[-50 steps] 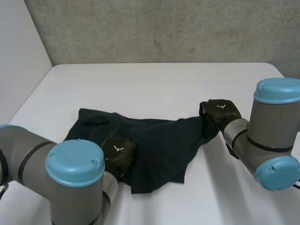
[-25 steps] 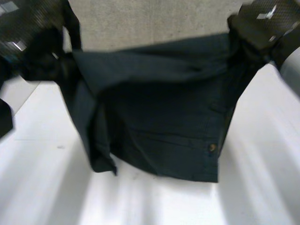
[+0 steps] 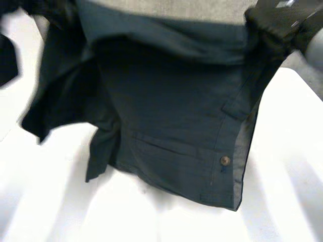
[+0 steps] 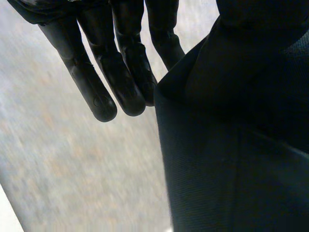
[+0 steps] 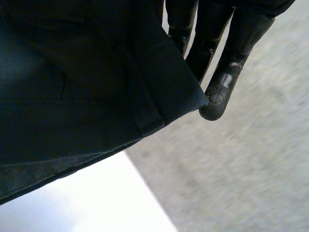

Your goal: Fold the shorts.

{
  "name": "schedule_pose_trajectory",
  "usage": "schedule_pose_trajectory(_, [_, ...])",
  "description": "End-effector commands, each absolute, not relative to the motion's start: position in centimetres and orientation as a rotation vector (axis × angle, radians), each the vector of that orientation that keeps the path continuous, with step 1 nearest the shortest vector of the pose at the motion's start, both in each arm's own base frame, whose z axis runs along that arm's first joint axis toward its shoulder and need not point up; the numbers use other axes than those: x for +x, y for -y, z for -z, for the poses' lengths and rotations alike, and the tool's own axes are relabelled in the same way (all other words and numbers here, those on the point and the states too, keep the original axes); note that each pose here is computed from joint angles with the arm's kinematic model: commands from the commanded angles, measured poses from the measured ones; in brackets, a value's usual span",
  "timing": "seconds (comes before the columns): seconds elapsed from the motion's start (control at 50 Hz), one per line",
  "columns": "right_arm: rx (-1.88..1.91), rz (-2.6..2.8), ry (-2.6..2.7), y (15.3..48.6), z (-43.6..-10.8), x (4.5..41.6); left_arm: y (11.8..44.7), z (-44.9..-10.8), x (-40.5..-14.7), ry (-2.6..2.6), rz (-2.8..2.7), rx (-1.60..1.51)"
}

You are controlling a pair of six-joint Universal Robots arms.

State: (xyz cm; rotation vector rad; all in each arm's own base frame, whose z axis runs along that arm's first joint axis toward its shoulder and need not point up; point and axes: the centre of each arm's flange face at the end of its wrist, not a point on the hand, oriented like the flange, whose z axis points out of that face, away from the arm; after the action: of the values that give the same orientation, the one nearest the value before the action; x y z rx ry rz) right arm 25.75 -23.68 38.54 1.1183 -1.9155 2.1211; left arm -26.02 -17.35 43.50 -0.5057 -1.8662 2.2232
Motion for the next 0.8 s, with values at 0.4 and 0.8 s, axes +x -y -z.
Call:
schedule_pose_trajectory(0.4, [0.845, -2.326, 1.589, 41.3, -20.6, 32.8, 42.0, -23.3, -33.5, 1.789, -2.356, -0.448])
schedule_pose_trajectory(0.8, [1.225, -1.946, 2.185, 30.5, -22.8, 29.1, 33.8, -24.5, -30.4, 2.063, -2.102, -0.636])
